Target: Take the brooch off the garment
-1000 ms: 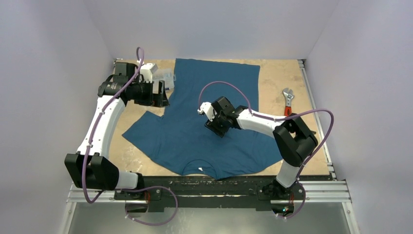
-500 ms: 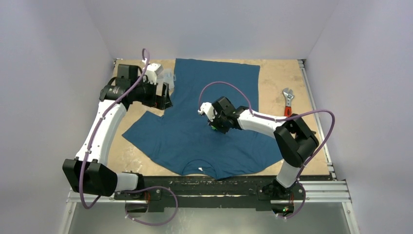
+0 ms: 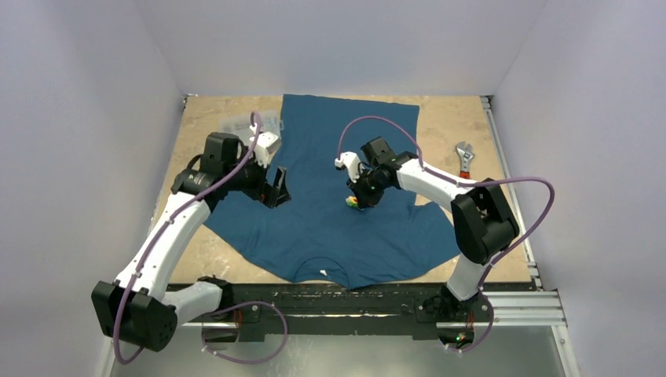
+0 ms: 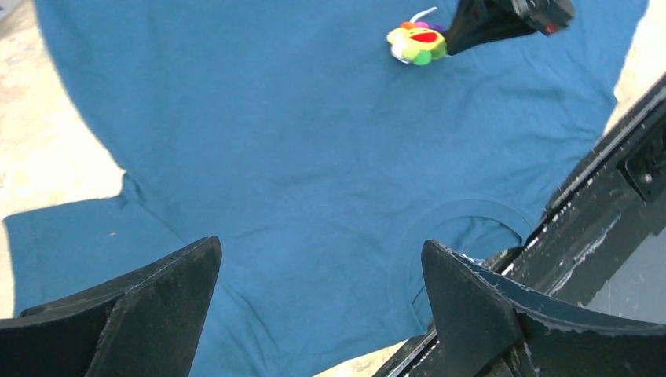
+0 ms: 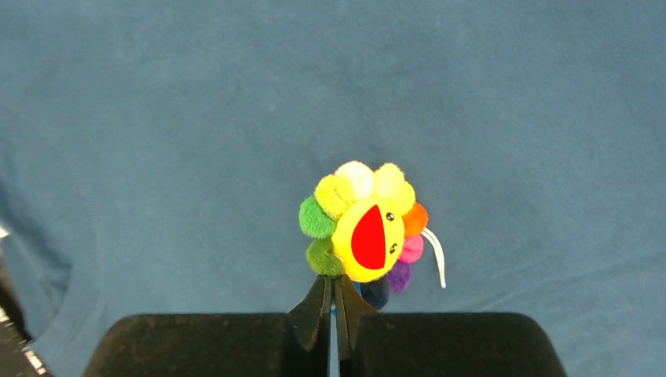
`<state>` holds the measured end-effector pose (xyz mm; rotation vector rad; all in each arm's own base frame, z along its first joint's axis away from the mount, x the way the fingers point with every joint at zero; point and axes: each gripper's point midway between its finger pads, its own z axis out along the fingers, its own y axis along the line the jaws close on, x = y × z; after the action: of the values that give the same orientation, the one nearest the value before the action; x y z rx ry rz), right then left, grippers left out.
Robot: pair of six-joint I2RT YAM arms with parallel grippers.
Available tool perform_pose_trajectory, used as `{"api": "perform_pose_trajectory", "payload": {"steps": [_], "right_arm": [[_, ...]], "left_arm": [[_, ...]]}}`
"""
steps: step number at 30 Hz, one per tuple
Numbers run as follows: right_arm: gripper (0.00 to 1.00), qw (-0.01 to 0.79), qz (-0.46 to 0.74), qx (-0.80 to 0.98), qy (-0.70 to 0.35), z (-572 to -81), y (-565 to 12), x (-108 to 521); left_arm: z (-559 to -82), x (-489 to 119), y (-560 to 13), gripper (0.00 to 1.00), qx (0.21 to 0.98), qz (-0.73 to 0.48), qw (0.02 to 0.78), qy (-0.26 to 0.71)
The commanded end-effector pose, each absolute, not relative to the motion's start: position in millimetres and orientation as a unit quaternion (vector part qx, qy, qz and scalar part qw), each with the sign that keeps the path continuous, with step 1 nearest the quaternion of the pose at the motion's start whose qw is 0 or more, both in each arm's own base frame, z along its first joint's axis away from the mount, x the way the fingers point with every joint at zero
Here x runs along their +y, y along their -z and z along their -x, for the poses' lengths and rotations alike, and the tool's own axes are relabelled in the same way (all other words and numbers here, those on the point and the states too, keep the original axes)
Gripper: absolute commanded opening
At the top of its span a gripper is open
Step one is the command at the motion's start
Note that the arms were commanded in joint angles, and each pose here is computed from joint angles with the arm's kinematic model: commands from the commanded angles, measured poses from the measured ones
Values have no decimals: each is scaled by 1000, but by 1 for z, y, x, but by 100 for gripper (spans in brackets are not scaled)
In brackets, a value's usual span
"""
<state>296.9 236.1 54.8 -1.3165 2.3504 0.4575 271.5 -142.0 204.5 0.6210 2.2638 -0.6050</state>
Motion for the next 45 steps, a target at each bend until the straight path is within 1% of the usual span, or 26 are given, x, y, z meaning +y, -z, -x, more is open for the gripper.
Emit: {"api": "perform_pose_trajectory", "payload": {"steps": [1, 6, 10, 14, 16, 19, 23, 26, 32, 34, 35, 39, 42, 43, 45], "right_arm": [[0, 151, 487, 821, -257, -264, -68, 251], [0, 120, 484, 809, -311, -242, -72, 258], [0, 117, 474, 810, -324, -241, -71, 259], [0, 151, 449, 821, -317, -259, -78, 254], [0, 179, 435, 829, -303, -275, -84, 248], [0, 194, 415, 841, -286, -292, -80, 240], [0, 175, 404, 848, -294, -292, -67, 236], [0, 173, 392, 848, -312, -292, -62, 239], [0, 163, 369, 847, -346, -292, -59, 242], [0, 156, 358, 851, -351, -293, -56, 240], [0, 150, 353, 853, -355, -293, -55, 240], [0, 131, 335, 853, -378, -290, -52, 245], [0, 115, 329, 848, -399, -288, -55, 250], [0, 110, 328, 847, -403, -287, -57, 251], [0, 106, 331, 845, -406, -286, -60, 251]], "left_arm": [[-262, -162, -224, 100, 812, -315, 422, 250], [-248, -171, -217, 100, 785, -361, 431, 260], [-235, -179, -204, 100, 765, -408, 428, 255], [-231, -187, -195, 100, 759, -420, 427, 253], [-233, -194, -193, 98, 763, -410, 425, 263], [-241, -205, -192, 90, 776, -378, 415, 289], [-254, -220, -184, 74, 797, -333, 385, 324], [-263, -232, -178, 64, 807, -304, 365, 350], [-282, -242, -167, 56, 821, -268, 358, 355], [-287, -242, -162, 52, 826, -264, 356, 349], [-288, -243, -160, 48, 827, -265, 354, 348], [-292, -248, -149, 41, 828, -276, 347, 343], [-288, -257, -149, 40, 810, -325, 360, 329], [-285, -264, -150, 42, 801, -347, 366, 323], [-282, -271, -151, 50, 774, -395, 388, 307]]}}
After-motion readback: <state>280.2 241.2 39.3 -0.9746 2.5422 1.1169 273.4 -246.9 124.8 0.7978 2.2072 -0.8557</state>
